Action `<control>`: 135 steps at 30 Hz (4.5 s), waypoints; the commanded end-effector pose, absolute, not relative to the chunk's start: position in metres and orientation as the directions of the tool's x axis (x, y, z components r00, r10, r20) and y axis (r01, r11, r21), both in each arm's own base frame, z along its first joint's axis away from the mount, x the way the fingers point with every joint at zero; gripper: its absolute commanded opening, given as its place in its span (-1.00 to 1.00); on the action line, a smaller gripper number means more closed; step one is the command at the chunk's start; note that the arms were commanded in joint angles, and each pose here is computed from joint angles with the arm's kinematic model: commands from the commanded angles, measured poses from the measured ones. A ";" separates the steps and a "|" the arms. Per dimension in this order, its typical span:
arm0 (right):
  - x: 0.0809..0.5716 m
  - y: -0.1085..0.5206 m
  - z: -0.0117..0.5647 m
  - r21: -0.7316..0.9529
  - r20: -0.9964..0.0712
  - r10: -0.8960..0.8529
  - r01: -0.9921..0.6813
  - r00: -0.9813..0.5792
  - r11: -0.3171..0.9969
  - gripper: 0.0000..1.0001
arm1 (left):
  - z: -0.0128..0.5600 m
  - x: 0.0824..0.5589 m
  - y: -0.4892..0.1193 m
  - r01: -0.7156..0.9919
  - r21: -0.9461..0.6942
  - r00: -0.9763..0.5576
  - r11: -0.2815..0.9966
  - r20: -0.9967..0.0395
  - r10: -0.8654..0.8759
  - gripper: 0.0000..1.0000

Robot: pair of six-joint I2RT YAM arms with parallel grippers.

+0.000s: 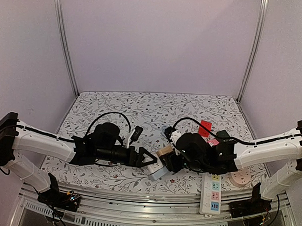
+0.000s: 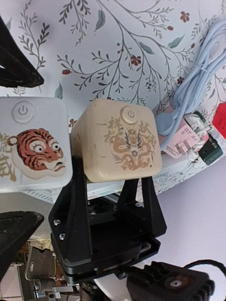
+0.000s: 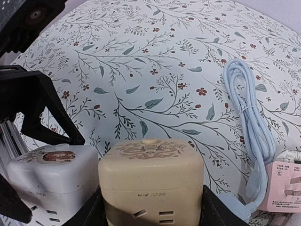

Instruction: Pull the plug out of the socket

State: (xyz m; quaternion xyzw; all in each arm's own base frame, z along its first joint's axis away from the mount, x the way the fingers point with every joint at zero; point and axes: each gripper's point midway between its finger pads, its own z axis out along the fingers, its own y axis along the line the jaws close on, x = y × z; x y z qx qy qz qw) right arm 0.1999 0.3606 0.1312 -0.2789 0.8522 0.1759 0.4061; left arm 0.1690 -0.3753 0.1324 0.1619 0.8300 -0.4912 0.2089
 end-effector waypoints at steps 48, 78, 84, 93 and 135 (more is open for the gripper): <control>0.179 0.373 0.193 -0.079 -0.915 -0.306 -0.630 -0.261 0.773 -0.53 | 0.131 0.157 -0.386 0.339 -0.862 -0.935 0.377 -0.353 0.034 -1.00; 0.188 0.396 0.123 0.141 -0.703 -0.388 -0.651 -0.596 0.746 0.62 | 0.142 0.134 -0.370 0.697 -0.529 -0.688 0.485 -0.685 0.241 -1.00; 0.190 0.399 0.104 0.123 -0.675 -0.411 -0.643 -0.612 0.756 0.52 | 0.143 0.133 -0.371 0.704 -0.520 -0.678 0.484 -0.694 0.241 -1.00; 0.193 0.400 0.083 0.198 -0.634 -0.374 -0.609 -0.677 0.768 0.17 | 0.150 0.131 -0.371 0.713 -0.516 -0.667 0.474 -0.707 0.234 -1.00; 0.227 0.359 0.096 0.182 -0.673 -0.213 -0.437 -0.709 0.881 -0.96 | 0.105 0.133 -0.340 0.675 -0.405 -0.686 0.617 -0.652 0.323 -1.00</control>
